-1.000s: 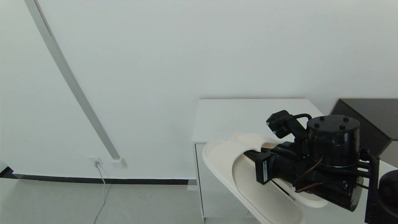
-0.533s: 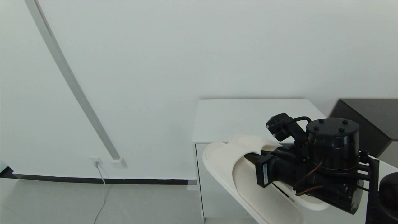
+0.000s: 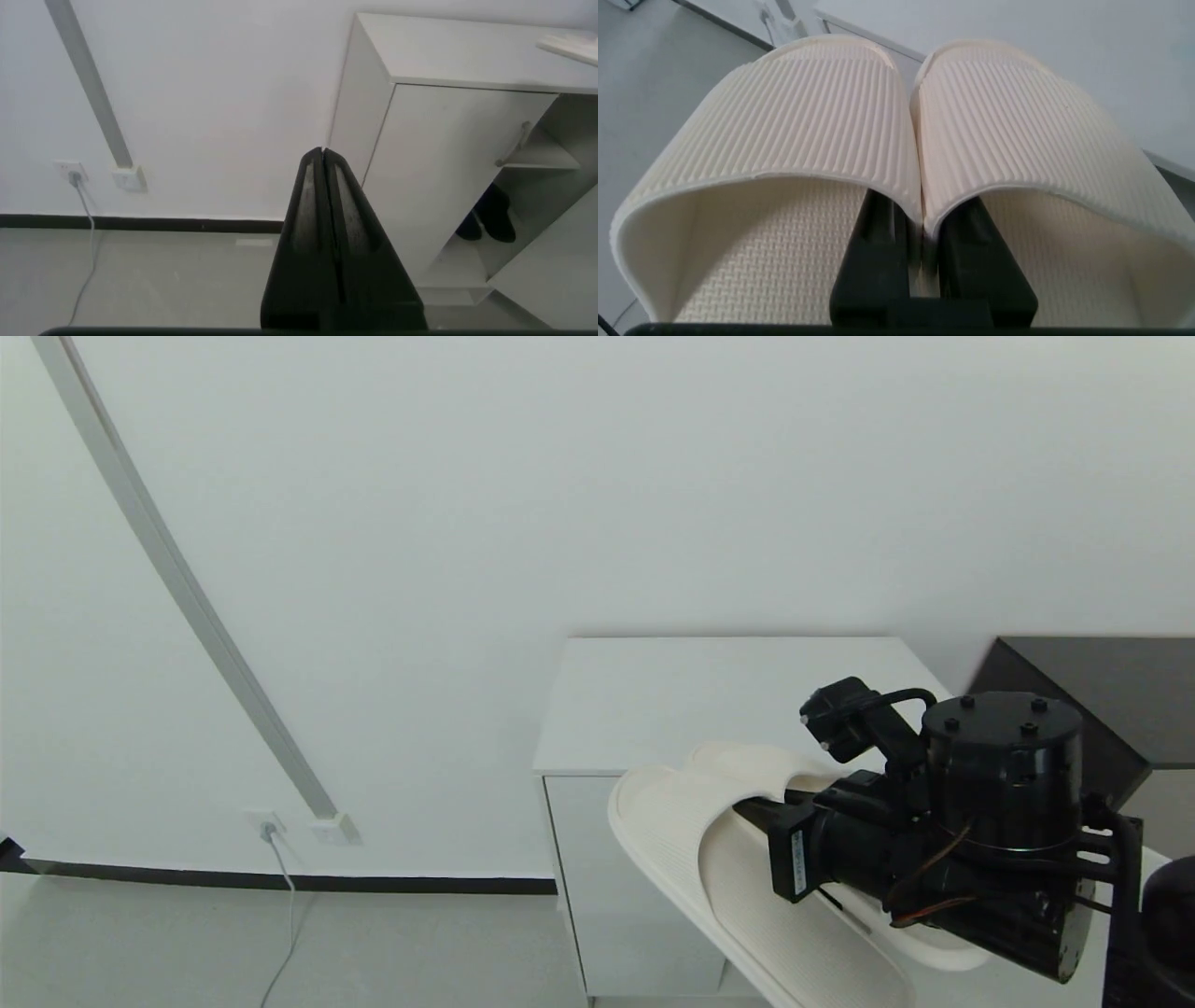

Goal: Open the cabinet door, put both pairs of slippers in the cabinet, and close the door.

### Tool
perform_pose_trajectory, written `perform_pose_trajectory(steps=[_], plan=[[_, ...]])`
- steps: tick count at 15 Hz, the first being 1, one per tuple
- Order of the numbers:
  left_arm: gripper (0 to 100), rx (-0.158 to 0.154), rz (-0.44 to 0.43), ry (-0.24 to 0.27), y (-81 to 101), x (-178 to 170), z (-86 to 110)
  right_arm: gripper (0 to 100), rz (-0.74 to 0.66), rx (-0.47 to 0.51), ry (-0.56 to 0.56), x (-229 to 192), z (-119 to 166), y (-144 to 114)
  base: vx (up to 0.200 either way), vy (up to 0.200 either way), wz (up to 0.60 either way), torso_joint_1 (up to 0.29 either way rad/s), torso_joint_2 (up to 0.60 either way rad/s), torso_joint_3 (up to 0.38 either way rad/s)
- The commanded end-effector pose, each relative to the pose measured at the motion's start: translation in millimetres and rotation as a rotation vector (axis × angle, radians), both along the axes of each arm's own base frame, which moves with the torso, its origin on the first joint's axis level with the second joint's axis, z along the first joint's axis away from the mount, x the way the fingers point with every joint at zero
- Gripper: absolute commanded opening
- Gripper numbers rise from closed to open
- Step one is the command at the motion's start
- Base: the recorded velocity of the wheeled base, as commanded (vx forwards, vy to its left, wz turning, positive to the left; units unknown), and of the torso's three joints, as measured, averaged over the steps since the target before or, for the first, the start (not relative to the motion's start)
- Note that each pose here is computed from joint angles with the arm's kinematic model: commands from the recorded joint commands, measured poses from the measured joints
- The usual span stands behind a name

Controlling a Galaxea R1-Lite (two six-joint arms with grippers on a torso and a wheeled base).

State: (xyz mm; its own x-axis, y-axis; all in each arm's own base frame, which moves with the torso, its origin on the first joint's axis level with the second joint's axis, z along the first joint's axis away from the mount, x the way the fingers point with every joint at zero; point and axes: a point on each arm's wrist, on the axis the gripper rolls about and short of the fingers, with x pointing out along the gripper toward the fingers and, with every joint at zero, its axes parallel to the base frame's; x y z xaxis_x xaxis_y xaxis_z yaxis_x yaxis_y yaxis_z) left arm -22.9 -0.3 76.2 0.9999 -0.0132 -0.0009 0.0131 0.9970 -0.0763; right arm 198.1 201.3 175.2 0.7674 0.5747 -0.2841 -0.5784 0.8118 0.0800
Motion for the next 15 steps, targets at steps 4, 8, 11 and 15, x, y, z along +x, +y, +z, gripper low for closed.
perform_pose_trajectory(steps=[4,8,11,15], plan=[[0,0.000,-0.001,-0.001,0.0,0.0,0.0,0,0.001,0.000,0.000,-0.4,0.0,0.0,0.000,-0.200,0.00,0.005,0.00,0.001],[0,0.000,0.001,-0.001,0.0,0.0,0.0,0,-0.002,-0.001,0.001,-0.5,-0.4,-0.8,0.000,-0.200,0.00,0.000,0.00,0.004],[0,0.000,0.001,-0.001,0.0,0.0,0.0,0,0.001,-0.001,0.001,-0.8,-0.4,-0.4,0.000,-0.200,0.00,0.002,0.00,-0.001],[0,-0.002,-0.001,-0.001,0.0,0.0,0.0,0,0.001,-0.001,0.001,-0.5,-0.4,-0.1,0.000,-0.150,0.00,0.002,0.00,0.003]])
